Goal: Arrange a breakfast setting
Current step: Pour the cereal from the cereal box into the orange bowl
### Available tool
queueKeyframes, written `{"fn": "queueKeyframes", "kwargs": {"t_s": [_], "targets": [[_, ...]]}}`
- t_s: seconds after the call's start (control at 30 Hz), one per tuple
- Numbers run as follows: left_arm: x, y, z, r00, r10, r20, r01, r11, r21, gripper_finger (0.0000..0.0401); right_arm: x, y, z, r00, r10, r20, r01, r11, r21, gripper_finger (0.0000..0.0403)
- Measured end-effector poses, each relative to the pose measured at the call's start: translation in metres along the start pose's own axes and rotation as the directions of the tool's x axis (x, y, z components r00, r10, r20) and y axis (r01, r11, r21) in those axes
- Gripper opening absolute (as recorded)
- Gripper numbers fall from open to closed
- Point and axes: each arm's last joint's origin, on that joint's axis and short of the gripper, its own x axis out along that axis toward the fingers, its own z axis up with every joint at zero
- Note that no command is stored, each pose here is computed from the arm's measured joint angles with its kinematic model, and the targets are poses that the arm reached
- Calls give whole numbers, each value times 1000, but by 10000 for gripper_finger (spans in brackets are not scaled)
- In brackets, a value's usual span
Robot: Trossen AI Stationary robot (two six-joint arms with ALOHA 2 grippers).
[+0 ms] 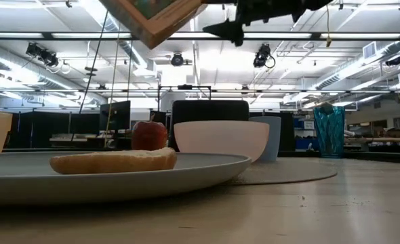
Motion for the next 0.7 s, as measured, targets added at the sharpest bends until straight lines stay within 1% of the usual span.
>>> {"fn": "queueKeyframes", "kwargs": {"t_s": [0.1, 0.2, 0.23, 0.3, 0.37, 0.47, 0.57, 0.7], "targets": [[-1, -5, 3, 999, -37, 30, 36, 999, 14, 3, 8, 2, 0, 998, 59, 36, -59, 998, 7, 397], [-2, -10, 5, 996, -70, 60, 69, 997, 23, 3, 13, 8, 4, 985, 136, 102, -133, 990, -44, 398], [-2, -12, 6, 994, -83, 74, 81, 996, 23, 3, 12, 10, 5, 982, 149, 120, -142, 988, -66, 398], [-5, -14, 8, 990, -107, 95, 105, 994, 24, 3, 12, 14, 9, 974, 151, 168, -133, 984, -119, 398], [-6, -17, 9, 984, -133, 115, 131, 991, 28, 3, 11, 16, 14, 969, 132, 211, -104, 985, -140, 399], [-8, -23, 11, 976, -169, 141, 162, 985, 56, 3, 9, 19, 19, 955, 141, 260, -103, 983, -153, 399], [-11, -28, 14, 962, -209, 178, 201, 978, 62, 3, 8, 20, 20, 951, 139, 277, -99, 983, -155, 399], [-11, -35, 16, 949, -252, 189, 241, 967, 82, 3, 7, 21, 23, 943, 140, 302, -98, 984, -150, 399]]}}
